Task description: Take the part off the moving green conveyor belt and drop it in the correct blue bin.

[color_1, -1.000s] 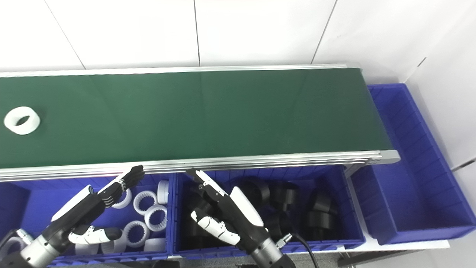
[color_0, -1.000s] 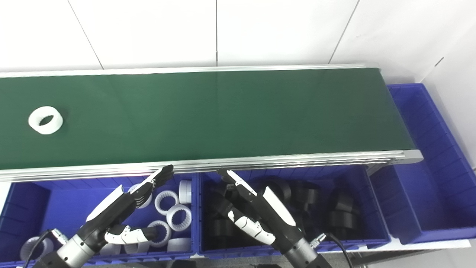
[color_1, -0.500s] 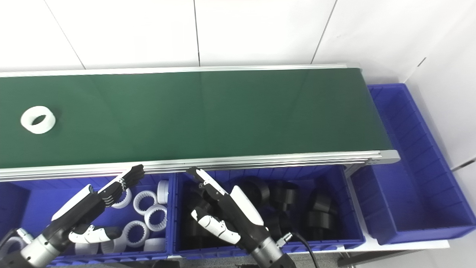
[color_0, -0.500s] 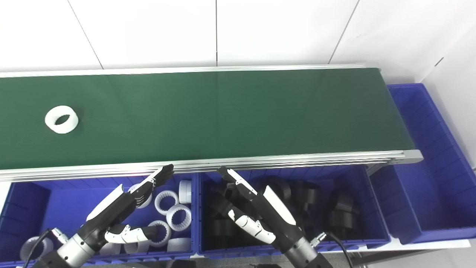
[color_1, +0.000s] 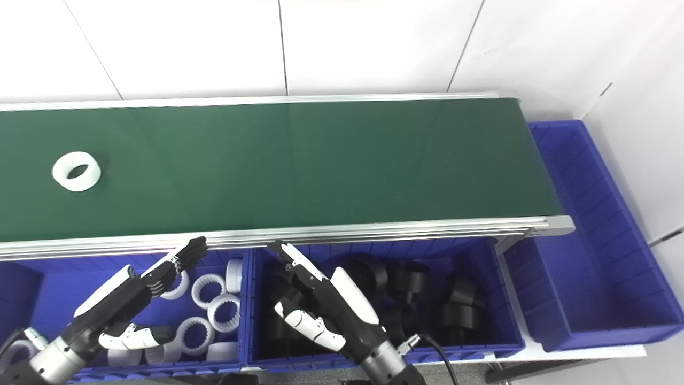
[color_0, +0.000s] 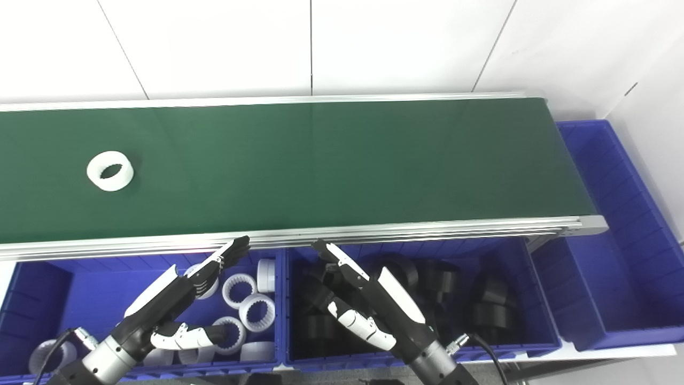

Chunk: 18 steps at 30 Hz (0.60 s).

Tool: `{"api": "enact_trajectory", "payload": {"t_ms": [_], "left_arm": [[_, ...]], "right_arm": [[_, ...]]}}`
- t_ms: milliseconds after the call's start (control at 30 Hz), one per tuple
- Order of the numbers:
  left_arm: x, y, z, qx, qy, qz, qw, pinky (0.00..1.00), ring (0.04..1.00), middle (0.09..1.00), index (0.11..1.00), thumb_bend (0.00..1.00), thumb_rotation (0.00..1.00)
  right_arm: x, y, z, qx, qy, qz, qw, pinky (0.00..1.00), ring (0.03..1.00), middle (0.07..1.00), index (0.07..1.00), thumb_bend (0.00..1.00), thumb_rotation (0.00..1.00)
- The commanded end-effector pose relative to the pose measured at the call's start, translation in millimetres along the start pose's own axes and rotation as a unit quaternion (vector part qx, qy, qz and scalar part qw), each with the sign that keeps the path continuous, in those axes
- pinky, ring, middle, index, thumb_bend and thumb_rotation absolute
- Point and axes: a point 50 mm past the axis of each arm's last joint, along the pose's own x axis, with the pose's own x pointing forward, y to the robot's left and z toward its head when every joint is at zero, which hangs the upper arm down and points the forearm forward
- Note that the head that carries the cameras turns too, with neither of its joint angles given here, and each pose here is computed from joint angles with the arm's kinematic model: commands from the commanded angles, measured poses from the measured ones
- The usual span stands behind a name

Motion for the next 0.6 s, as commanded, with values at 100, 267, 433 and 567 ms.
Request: {"api": "enact_trajectory", "payload": {"t_ms": [100,267,433,567], "left_arm": [[1,-13,-8,0.007,-0.003,0.000,1.000,0.96,1.000,1.000,1.000,0.49,0.65],[1,-22,-19,0.008,0.021,-0.004,1.000,0.88,0.976,1.000,0.988,0.54,0.61],[3,-21,-20,0.018,0.024,-0.005,1.000,0.87,0.967,0.999,0.974,0.55,0.57],[4,-20,-18,0.021,0.020,-0.004,1.000,0.85,0.960,0.995,0.966,0.55,0.54]], "right_arm": [[-10,4,-7,-0.001,-0.026,-0.005,1.000,0.87,0.938,0.977,0.964,0.42,0.97],[-17,11,-22,0.007,-0.019,-0.010,1.000,0.85,0.932,0.958,0.940,0.43,0.93],[-16,12,-25,0.006,-0.018,-0.013,1.000,0.81,0.917,0.948,0.916,0.43,0.90],[-14,12,-25,0.007,-0.023,-0.012,1.000,0.81,0.913,0.946,0.915,0.42,0.86]]}}
